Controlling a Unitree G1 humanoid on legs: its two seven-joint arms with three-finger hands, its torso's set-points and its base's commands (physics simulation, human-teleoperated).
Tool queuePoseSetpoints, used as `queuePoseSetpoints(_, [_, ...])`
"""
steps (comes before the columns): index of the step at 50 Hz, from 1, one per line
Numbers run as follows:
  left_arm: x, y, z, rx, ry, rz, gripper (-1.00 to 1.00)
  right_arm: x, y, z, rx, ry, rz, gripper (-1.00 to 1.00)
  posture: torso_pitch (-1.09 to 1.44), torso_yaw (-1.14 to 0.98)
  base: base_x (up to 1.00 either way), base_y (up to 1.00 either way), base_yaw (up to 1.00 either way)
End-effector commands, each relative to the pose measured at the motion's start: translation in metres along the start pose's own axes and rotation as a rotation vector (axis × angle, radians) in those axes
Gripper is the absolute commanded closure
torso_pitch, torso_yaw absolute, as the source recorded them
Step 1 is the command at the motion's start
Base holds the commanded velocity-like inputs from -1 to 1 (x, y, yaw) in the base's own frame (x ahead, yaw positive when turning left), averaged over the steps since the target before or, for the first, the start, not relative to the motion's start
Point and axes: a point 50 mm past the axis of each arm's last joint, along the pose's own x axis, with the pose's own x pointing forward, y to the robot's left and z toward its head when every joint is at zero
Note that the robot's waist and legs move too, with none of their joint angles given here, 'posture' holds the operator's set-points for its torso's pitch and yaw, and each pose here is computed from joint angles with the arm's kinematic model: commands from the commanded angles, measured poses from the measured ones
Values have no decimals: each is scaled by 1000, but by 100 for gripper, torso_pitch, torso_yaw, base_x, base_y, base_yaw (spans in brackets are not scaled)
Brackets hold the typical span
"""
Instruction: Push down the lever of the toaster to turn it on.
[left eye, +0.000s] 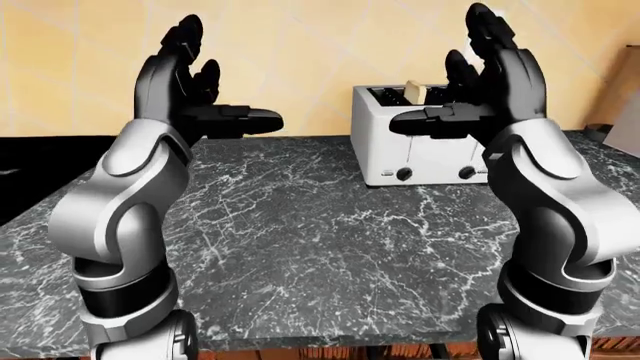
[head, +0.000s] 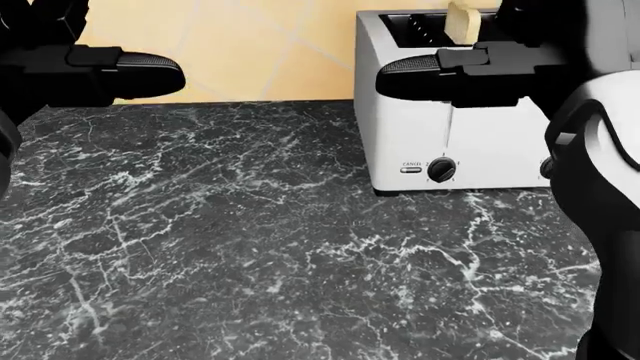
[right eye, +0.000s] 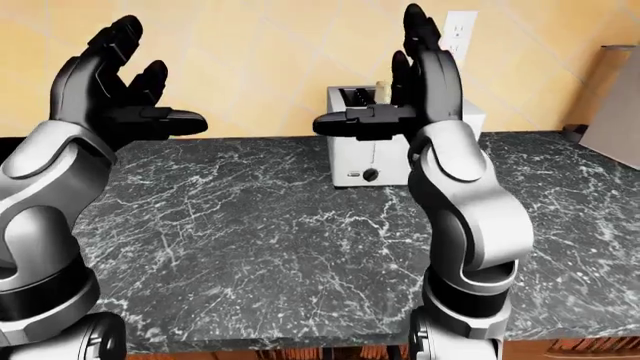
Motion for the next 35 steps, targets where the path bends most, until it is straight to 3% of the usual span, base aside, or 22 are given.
queuePoseSetpoints(1, [-1, -1, 16, 6, -81, -3, -100, -1, 0, 14, 0, -72, -1, -100, -39, 0, 0, 0, 0])
queuePoseSetpoints(9, [-2, -1, 20, 3, -94, 0, -100, 1, 2, 19, -9, -76, 3, -100, -39, 0, 0, 0, 0])
queuePoseSetpoints(16, [-3, -1, 21, 4, -103, -1, -100, 16, 0, 23, -50, -59, -16, -100, -39, 0, 0, 0, 0])
queuePoseSetpoints(35, [-5, 0, 26, 10, -111, 5, -100, 38, 17, -11, -85, 8, 18, -100, -39, 0, 0, 0, 0])
